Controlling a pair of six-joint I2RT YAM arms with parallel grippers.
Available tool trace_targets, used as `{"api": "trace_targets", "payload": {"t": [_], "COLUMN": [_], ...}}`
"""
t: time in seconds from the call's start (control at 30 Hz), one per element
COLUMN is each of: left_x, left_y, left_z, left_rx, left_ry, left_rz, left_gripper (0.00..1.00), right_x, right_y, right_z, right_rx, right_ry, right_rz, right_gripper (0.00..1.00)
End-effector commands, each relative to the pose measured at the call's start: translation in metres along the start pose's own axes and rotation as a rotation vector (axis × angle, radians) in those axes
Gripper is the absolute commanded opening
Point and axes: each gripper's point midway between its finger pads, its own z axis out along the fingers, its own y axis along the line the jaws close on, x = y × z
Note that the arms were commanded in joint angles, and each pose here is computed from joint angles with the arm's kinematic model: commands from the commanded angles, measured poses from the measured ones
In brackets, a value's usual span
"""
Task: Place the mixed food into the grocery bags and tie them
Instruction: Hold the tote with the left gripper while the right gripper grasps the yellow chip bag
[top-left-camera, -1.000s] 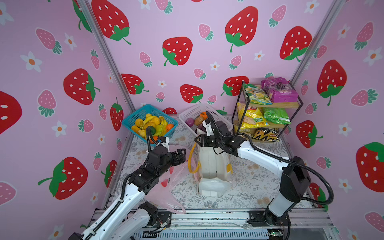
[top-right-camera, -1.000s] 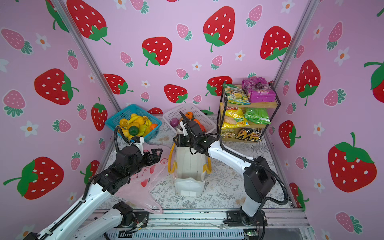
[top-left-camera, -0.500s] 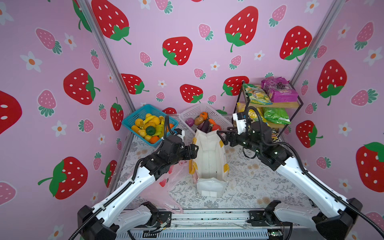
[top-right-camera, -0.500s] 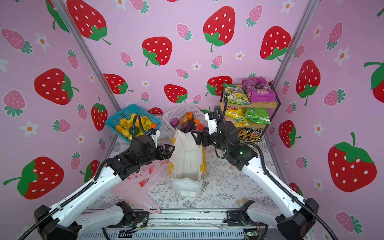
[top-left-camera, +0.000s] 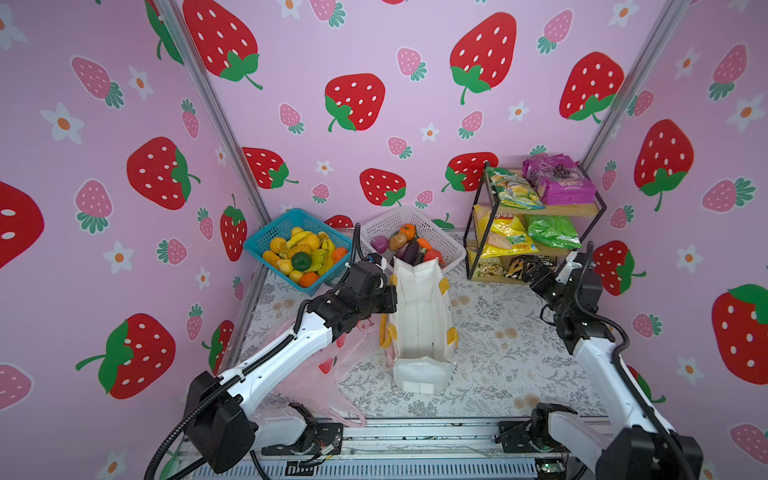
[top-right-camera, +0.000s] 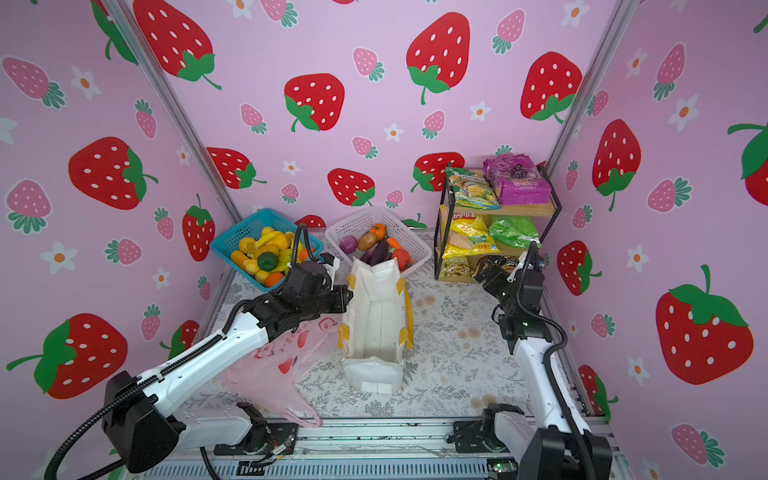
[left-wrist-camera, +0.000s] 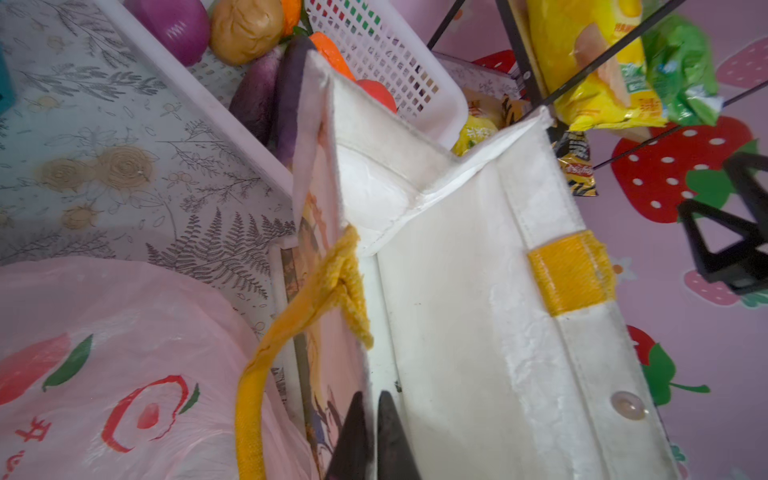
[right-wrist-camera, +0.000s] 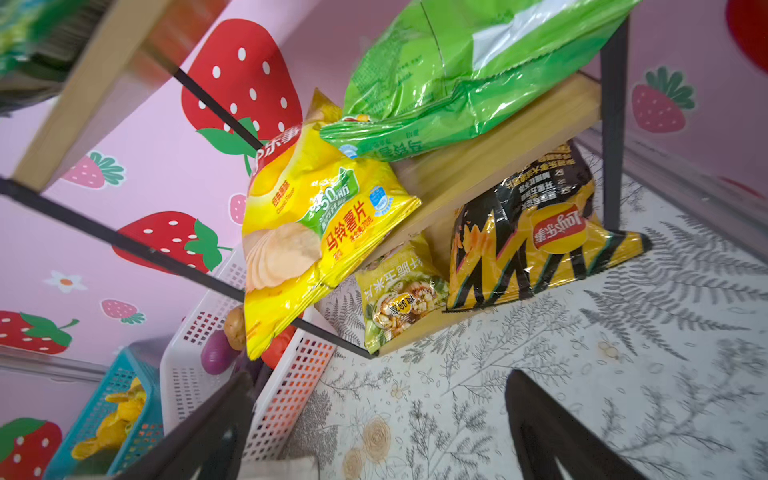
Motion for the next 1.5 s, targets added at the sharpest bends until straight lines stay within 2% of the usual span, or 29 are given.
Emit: {"api": "trace_targets", "payload": {"t": [0.0, 0.23, 0.67, 0.77, 0.83, 0.93, 1.13, 1.47], "left_x": [-0.002, -0.003, -0.003, -0.003, -0.002, -0.001, -0.002, -0.003], "left_y": [-0.009, -0.010, -0.013, -0.011, -0.011, -0.010, -0.008, -0.007], "left_z": [0.001, 0.000, 0.003, 0.002, 0.002, 0.003, 0.001, 0.001], "left_rx": [0.058, 0.072, 0.086, 0.083, 0.080, 0.078, 0.072, 0.065], "left_ry": [-0.028, -0.041, -0.040, -0.043, -0.043, -0.041, -0.049, -0.058], "left_rz": [-0.036, -0.042, -0.036, -0.036, -0.037, -0.037, -0.036, -0.027], "left_gripper": [0.00, 0.00, 0.00, 0.00, 0.00, 0.00, 0.00, 0.00], "right_x": [-0.034, -0.043, -0.044, -0.047, -0.049, -0.047, -0.044, -0.051], "right_y": [0.029, 0.027, 0.023, 0.028, 0.034, 0.041, 0.040, 0.050], "right_z": [0.019, 0.056, 0.081, 0.080, 0.076, 0.067, 0.039, 0.013], "right_rx": [-0.121, -0.144, -0.158, -0.192, -0.233, -0.282, -0.334, -0.481], "right_ry": [-0.073, -0.068, -0.054, -0.068, -0.073, -0.062, -0.018, 0.109], "right_rz": [0.067, 0.116, 0.137, 0.138, 0.135, 0.133, 0.108, 0.069], "right_gripper": [0.93, 0.79, 0.52, 0.39, 0.26, 0.17, 0.08, 0.02]}}
